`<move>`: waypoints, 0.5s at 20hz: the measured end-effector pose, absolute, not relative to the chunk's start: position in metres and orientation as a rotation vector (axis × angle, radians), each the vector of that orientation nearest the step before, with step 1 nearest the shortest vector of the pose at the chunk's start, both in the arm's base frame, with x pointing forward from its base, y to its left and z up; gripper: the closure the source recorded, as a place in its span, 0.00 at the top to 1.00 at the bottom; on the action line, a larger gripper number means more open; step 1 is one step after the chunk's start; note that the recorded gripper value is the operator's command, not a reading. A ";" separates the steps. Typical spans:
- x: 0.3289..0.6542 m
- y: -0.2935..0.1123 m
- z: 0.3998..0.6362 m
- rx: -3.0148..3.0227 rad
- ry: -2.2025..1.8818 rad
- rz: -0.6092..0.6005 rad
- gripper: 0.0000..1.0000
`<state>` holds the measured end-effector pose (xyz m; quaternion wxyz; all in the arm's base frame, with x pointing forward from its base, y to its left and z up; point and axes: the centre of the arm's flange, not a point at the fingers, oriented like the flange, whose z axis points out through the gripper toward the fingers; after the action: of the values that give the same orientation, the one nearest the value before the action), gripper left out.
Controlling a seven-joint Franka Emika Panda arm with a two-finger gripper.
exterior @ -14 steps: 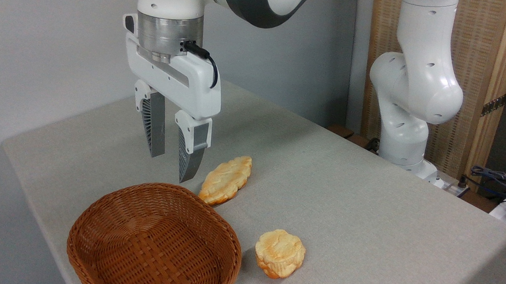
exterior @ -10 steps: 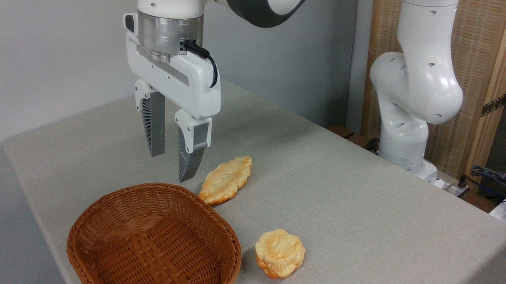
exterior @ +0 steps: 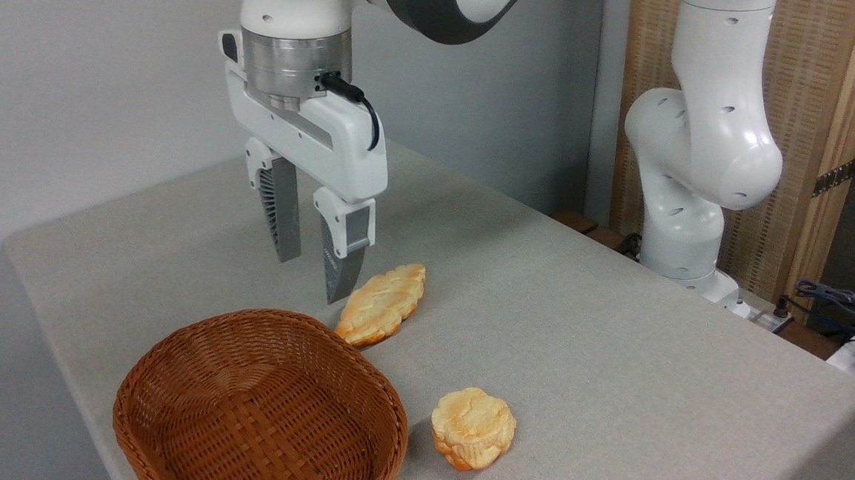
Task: Put bread into the basket
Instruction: 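Lower the open gripper toward the elongated golden bread roll, then close the gripper on the elongated bread roll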
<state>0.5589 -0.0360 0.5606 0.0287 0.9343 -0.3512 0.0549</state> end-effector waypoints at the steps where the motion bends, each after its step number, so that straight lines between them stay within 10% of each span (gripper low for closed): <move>1: 0.556 -0.036 0.557 2.878 -1.084 0.152 1.00; 10: 0.512 -0.052 0.494 2.806 -1.114 -0.047 1.00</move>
<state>0.5119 -0.0518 0.4942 0.0609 0.9276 -0.3683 -0.0156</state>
